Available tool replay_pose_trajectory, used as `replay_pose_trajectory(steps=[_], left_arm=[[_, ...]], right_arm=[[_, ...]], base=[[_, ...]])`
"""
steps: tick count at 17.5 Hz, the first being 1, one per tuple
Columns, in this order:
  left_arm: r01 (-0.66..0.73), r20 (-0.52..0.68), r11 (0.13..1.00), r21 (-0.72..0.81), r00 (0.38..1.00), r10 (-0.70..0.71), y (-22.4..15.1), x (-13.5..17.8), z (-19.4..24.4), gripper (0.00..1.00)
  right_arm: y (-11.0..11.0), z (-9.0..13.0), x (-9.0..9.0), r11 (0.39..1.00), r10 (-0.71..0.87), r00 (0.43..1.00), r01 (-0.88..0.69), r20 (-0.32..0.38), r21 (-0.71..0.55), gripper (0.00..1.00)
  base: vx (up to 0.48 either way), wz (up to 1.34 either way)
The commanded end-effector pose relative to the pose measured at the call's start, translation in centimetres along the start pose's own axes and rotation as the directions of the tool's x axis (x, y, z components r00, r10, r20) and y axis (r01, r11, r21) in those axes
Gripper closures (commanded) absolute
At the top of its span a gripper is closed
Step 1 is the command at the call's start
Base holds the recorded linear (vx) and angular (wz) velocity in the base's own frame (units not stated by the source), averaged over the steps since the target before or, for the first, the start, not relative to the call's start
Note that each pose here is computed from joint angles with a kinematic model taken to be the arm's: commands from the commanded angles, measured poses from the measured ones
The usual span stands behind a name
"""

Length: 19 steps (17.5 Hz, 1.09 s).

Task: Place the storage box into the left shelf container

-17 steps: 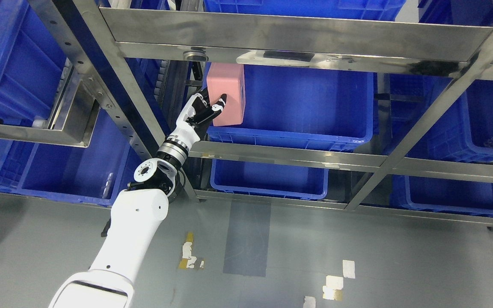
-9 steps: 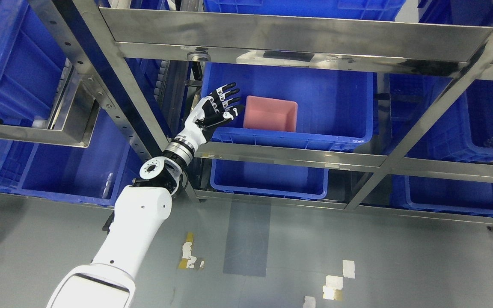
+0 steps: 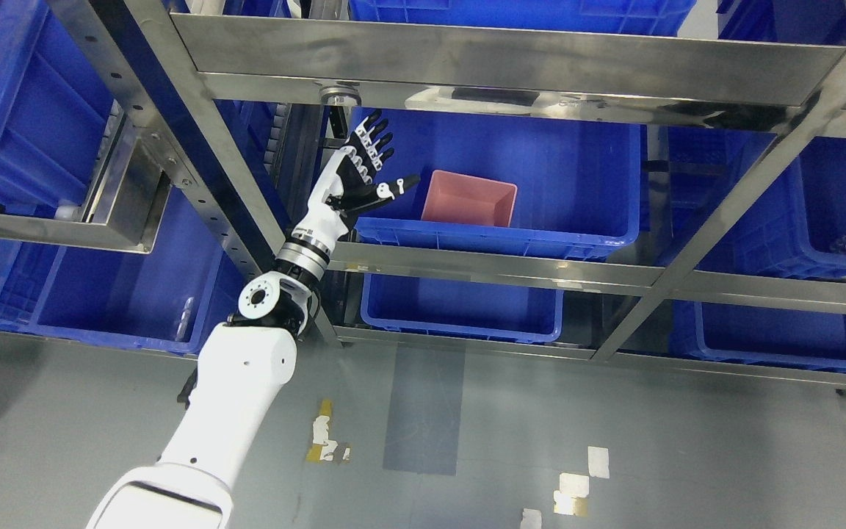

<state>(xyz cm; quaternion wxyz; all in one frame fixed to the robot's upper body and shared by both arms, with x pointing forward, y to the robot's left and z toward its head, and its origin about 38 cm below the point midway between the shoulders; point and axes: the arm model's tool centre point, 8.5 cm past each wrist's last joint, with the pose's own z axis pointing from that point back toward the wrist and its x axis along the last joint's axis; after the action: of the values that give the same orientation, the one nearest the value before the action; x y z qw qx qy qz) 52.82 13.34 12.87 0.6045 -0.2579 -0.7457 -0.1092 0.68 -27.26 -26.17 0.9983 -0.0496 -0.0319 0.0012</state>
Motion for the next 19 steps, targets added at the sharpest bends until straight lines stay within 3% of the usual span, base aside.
replay_pose_trajectory(steps=[1,3,7,12,19], left_arm=[[0.106,0.224,0.994,0.029,0.968,-0.110,-1.3,4.4,7.1,0.01],[0.111,0.238,0.991,0.069,0.963,-0.125,-1.8,4.1,10.8,0.01],[0.117,0.266,0.970,0.214,0.948,-0.173,1.1,5.6,16.0,0.01],[0.138,0.233,0.929,0.344,0.946,-0.227,2.8,6.0,17.5,0.01],[0.138,0.232,0.934,0.331,0.947,-0.222,2.2,6.2,17.6,0.01]], right_arm=[[-1.1,-0.1,1.1,1.000,-0.003,1.000,0.004,0.026,-0.019,0.00],[-1.1,-0.1,1.0,1.000,-0.003,1.000,0.004,0.024,-0.019,0.00],[-1.1,-0.1,1.0,1.000,-0.003,1.000,0.004,0.024,-0.019,0.00],[-1.1,-0.1,1.0,1.000,-0.003,1.000,0.004,0.024,-0.018,0.00],[-1.1,-0.1,1.0,1.000,-0.003,1.000,0.004,0.024,-0.019,0.00]], base=[[0.000,0.00],[0.000,0.00],[0.000,0.00],[0.000,0.00],[0.000,0.00]])
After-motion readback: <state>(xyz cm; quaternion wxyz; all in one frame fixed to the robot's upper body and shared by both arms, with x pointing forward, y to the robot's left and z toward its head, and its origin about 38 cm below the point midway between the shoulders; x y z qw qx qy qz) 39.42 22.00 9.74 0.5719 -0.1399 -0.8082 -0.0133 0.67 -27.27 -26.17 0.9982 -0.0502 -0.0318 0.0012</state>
